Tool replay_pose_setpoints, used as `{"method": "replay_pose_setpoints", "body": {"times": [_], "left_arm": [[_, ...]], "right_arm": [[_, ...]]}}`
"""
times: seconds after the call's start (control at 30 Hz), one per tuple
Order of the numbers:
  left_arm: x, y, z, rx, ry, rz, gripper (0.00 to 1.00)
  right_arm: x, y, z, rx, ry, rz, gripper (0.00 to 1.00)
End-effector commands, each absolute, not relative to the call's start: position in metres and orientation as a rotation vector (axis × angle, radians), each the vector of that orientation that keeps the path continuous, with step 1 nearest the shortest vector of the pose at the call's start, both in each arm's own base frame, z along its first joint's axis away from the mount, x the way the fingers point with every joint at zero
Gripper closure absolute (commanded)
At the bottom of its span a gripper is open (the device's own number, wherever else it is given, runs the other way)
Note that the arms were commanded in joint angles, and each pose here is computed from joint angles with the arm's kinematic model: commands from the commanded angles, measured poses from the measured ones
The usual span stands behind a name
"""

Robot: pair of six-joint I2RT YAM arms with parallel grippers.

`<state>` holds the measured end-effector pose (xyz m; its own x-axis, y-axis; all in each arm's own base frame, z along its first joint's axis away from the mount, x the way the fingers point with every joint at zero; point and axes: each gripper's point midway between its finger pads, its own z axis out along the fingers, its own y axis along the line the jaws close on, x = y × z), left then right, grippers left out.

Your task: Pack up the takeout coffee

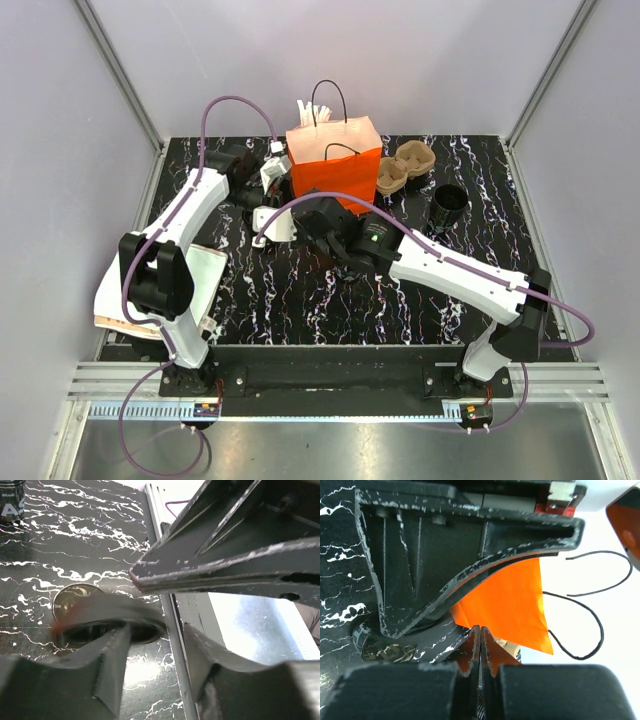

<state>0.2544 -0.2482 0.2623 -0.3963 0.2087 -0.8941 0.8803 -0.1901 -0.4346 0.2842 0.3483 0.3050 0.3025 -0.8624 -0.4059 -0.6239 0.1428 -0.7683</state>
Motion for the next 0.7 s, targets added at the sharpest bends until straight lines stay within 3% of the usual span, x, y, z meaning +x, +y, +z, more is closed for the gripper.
{"method": "replay_pose_setpoints", "body": {"times": [0.0, 0.2, 0.43, 0.53, 0.67], "left_arm": [[0.235, -0.245, 0.319, 1.034, 1.465, -1.871, 0.45], [0.237, -0.243, 0.317, 1.025, 1.470, -1.867, 0.49], [0.245, -0.240, 0.292, 1.077, 1.525, -1.797, 0.44], [0.247, -0.239, 0.270, 1.119, 1.592, -1.767, 0.44], [0.235, -0.232, 0.266, 1.209, 1.637, -1.683, 0.41]], "right_arm": [[0.280, 0.345, 0.322, -1.511, 1.393, -0.254, 0.97], [0.277, 0.343, 0.323, -1.501, 1.402, -0.231, 0.97], [0.278, 0.314, 0.349, -1.414, 1.487, -0.052, 0.90], [0.269, 0.300, 0.366, -1.368, 1.519, 0.153, 0.81], [0.258, 0.283, 0.357, -1.375, 1.557, 0.276, 0.59]]}}
